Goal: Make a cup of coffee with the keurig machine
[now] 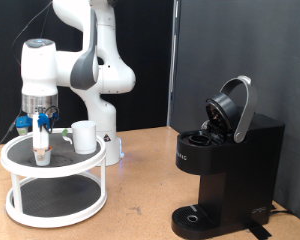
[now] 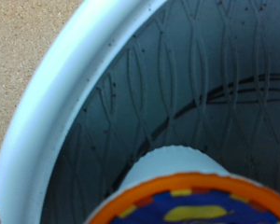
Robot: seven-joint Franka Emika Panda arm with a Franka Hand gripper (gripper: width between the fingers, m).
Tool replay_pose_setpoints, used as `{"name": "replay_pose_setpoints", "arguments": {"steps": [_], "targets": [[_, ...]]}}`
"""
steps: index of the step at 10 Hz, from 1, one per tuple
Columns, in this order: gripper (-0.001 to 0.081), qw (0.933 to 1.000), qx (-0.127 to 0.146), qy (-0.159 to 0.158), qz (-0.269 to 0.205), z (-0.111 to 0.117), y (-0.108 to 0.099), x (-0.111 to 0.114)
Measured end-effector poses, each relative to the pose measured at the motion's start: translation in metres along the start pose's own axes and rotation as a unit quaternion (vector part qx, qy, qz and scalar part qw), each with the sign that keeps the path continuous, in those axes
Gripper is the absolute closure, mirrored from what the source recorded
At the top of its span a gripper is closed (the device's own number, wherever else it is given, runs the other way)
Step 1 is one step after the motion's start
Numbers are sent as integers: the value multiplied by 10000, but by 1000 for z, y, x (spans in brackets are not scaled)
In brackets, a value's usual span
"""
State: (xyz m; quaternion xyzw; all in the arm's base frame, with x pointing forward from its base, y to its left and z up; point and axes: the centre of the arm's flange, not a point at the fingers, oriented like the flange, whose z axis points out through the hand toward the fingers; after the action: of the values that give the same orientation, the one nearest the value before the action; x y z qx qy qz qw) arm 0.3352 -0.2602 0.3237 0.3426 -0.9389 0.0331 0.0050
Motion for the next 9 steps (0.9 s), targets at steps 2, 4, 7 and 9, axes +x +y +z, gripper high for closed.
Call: {"name": "replay_pose_setpoints", "arguments": {"steps": [2,4,7,9], "targets": [[72,10000,-27,3,-19,3,3,-1],[185,10000,-40,-4,-20,4,5,-2],[413,10000,-41,-42,11,3,5,-2],[413,9995,-225,-200,12,-4,7,-3]]}}
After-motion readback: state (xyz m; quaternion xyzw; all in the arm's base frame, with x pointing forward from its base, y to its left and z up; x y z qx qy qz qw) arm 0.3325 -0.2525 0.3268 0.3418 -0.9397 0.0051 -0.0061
